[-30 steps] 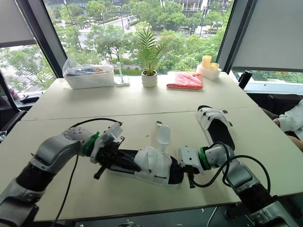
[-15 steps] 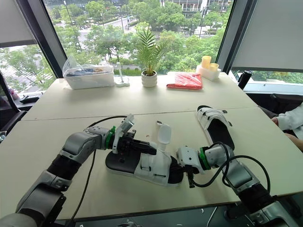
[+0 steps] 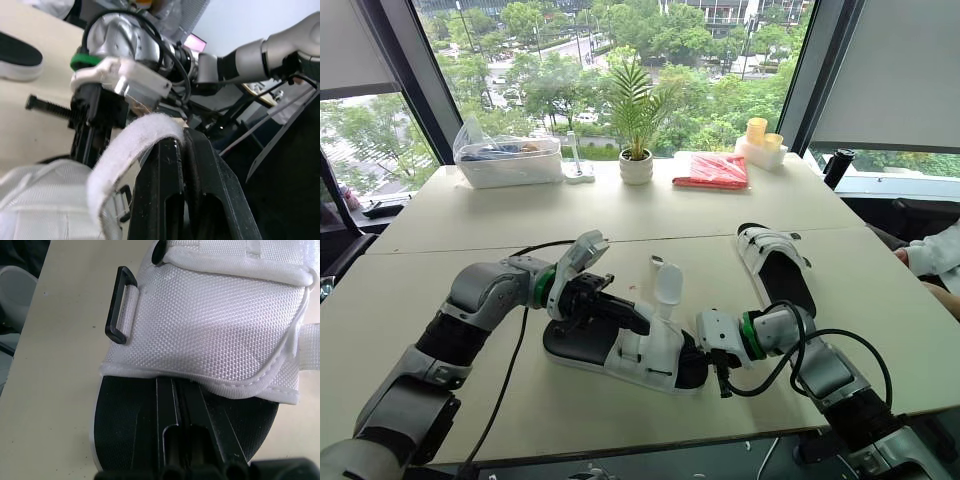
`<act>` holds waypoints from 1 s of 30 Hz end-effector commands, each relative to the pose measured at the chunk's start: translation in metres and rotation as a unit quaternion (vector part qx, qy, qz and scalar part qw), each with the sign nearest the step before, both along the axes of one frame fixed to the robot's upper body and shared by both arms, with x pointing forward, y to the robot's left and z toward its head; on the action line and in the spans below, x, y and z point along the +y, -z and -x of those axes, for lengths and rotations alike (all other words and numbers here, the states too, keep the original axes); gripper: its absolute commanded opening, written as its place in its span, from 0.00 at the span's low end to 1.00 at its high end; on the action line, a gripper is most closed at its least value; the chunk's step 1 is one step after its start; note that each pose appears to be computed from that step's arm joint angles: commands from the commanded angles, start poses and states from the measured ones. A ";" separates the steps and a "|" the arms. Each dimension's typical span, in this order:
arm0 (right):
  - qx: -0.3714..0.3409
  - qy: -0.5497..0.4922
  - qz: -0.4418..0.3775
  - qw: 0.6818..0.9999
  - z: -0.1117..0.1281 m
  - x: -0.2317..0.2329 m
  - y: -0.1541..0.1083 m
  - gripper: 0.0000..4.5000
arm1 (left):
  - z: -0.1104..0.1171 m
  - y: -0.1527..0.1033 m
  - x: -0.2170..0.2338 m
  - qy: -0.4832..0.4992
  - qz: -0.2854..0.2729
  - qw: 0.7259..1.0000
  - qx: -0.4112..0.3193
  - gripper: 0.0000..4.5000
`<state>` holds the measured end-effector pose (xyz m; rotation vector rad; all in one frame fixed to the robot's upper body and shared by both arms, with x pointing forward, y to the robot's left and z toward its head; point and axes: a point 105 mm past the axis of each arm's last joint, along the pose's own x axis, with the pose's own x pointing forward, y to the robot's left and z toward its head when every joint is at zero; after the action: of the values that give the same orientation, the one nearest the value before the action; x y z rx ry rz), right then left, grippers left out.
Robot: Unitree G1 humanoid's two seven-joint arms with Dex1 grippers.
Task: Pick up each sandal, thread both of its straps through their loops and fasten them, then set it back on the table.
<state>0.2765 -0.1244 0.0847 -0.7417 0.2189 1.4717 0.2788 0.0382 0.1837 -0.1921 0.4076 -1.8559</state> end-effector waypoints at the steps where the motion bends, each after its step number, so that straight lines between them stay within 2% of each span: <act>1: 0.041 0.019 0.047 0.998 0.005 -0.011 0.026 0.00 | -0.012 -0.006 0.000 -0.023 0.009 0.999 -0.031 0.01; 7: 0.042 0.021 0.047 0.998 0.006 -0.011 0.027 0.00 | -0.026 0.018 0.001 -0.054 -0.017 0.998 -0.033 0.01; 15: 0.044 0.024 0.046 0.998 0.009 -0.010 0.027 0.00 | -0.030 0.029 -0.007 -0.052 -0.009 0.999 -0.013 0.01; 18: 0.044 0.026 0.046 0.998 0.009 -0.010 0.026 0.00 | -0.035 0.031 -0.010 -0.060 -0.005 0.998 -0.010 0.23; 24: 0.046 0.028 0.047 0.997 0.011 -0.011 0.027 0.00 | -0.052 0.047 -0.009 -0.114 -0.029 0.993 0.014 0.91; 25: 0.046 0.028 0.047 0.997 0.011 -0.011 0.027 0.00 | -0.055 0.048 -0.008 -0.126 -0.030 0.991 0.012 0.99; 30: 0.045 0.029 0.047 0.997 0.010 -0.011 0.027 0.00 | -0.081 0.055 -0.001 -0.215 -0.041 0.976 -0.004 0.99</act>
<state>0.2738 -0.1243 0.0848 -0.7357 0.2273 1.4459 0.3450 0.0329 0.1214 -0.2468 0.4524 -1.4935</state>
